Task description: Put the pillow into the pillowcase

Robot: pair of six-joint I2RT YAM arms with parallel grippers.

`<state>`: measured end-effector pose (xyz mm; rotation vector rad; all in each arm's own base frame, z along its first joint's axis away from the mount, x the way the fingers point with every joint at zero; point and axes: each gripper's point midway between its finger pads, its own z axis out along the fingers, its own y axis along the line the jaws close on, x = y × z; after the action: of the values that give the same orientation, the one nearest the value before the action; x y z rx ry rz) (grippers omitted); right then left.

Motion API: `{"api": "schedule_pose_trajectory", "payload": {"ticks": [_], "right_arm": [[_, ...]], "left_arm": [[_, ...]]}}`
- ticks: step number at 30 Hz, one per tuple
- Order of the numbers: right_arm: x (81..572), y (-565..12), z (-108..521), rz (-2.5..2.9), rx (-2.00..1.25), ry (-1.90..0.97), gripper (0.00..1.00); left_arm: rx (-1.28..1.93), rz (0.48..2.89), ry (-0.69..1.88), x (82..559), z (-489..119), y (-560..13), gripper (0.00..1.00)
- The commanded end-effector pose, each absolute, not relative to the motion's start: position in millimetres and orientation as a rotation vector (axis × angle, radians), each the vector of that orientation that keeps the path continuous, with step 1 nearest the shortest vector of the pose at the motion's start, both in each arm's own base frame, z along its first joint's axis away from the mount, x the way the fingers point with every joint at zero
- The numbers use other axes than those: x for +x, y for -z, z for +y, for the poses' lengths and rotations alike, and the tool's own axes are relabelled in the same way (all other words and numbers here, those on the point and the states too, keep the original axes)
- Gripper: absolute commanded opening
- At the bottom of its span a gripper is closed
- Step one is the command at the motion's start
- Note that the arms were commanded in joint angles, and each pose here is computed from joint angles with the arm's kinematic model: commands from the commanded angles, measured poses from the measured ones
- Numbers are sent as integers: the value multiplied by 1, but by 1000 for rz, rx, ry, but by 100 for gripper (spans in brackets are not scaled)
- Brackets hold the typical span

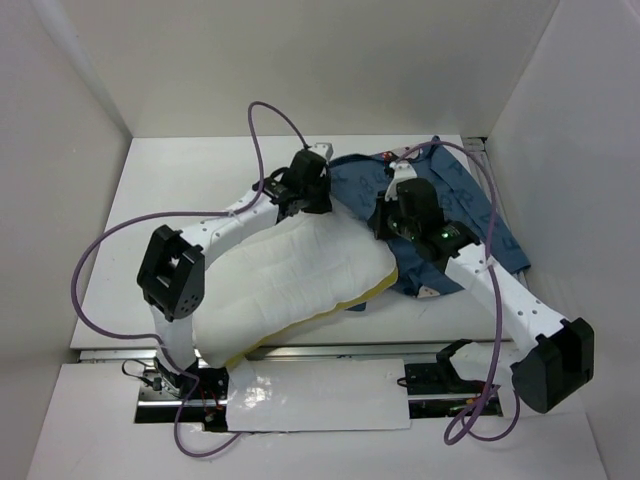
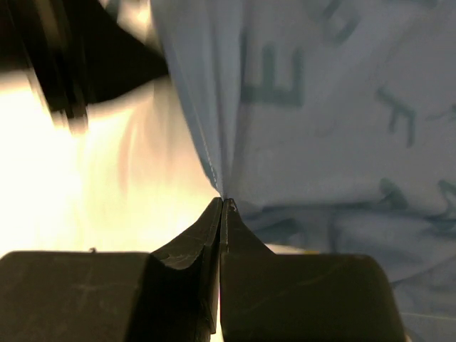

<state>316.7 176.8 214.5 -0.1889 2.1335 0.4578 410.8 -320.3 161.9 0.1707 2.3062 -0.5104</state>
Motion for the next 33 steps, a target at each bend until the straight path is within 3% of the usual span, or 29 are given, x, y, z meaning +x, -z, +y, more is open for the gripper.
{"api": "schedule_pose_trajectory", "payload": {"ticks": [1,8,12,14,15,17,21,25,26,28,29,30,33], "right_arm": [[287,-201,191,2183,-361,-506,0],[289,-185,181,2237,-362,-384,0],[299,-183,188,2226,-326,-400,0],[306,-179,178,2239,-257,-353,0],[308,-173,172,2265,-228,-325,0],[313,-163,160,2303,-144,-288,0],[323,-157,139,2328,-21,-262,0],[325,-157,141,2319,-49,-303,0],[325,-156,140,2317,-76,-292,0],[326,-159,149,2311,-140,-339,0],[323,-159,155,2311,-183,-359,3],[324,-156,158,2328,-223,-358,20],[331,-162,167,2332,-279,-303,49]], "left_arm": [[242,2165,582,438,-342,-198,0],[483,1987,666,441,-371,-224,0],[521,2006,732,437,-383,-204,0],[500,2064,724,436,-377,-190,29],[495,2091,704,435,-373,-185,38],[488,2153,637,424,-357,-168,48],[413,2125,498,399,-307,-197,58],[422,2156,472,361,-281,-192,68],[429,2125,507,351,-278,-207,75],[471,2122,511,338,-274,-199,100],[472,2114,482,336,-271,-200,100],[460,2113,461,338,-268,-200,100],[409,2171,364,350,-261,-186,100]]}}
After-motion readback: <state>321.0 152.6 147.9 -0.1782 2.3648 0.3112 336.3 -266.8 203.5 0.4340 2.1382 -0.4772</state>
